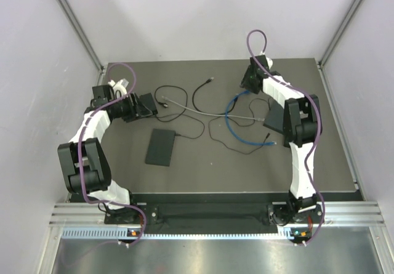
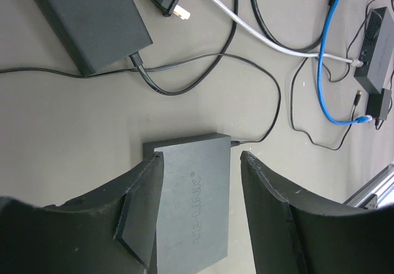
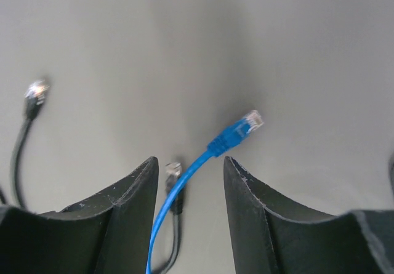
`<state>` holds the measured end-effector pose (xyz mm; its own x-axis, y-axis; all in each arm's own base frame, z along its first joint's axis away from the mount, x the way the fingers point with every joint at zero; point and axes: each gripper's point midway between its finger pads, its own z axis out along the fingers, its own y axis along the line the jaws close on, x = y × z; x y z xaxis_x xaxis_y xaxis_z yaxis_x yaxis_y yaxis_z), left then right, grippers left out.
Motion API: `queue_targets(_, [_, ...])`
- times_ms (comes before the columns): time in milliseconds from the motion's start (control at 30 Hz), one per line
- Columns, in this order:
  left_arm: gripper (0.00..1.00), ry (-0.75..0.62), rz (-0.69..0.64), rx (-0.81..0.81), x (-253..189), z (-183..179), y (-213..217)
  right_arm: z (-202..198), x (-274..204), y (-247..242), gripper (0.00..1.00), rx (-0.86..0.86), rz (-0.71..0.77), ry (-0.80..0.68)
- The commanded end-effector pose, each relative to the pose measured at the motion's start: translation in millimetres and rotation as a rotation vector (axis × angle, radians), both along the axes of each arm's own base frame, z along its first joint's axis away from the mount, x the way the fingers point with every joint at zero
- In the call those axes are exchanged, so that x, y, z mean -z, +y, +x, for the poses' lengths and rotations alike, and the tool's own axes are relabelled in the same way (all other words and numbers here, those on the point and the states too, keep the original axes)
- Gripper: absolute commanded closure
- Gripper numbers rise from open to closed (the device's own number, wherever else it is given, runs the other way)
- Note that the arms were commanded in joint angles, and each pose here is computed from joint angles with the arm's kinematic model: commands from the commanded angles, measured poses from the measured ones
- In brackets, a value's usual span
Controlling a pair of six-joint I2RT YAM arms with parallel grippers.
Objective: Insert the plug into the switch port
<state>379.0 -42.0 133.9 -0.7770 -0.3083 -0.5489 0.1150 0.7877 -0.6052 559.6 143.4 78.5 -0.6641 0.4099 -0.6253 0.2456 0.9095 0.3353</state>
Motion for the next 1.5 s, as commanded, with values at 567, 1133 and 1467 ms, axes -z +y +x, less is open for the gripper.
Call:
queue_targets(567, [0.41,-0.049,0.002,-0.044,-15.1,8.8,4.5,10.5,46.5,7.8,0.57,0.110,0.197,0.078])
queue_targets(1133, [0.40,-0.163,-0.020,-0.025,-58.2,13.2,3.0,9.7,-40.7,36.7,1.00,-0.245,0.416,-0.110])
queue_targets(1467, [0.39,-0.487,-0.139,0.306,-159.3,-8.4,-38.5,-93.7,-192.3,76.3,1.00,-0.862,0.699,-0.395])
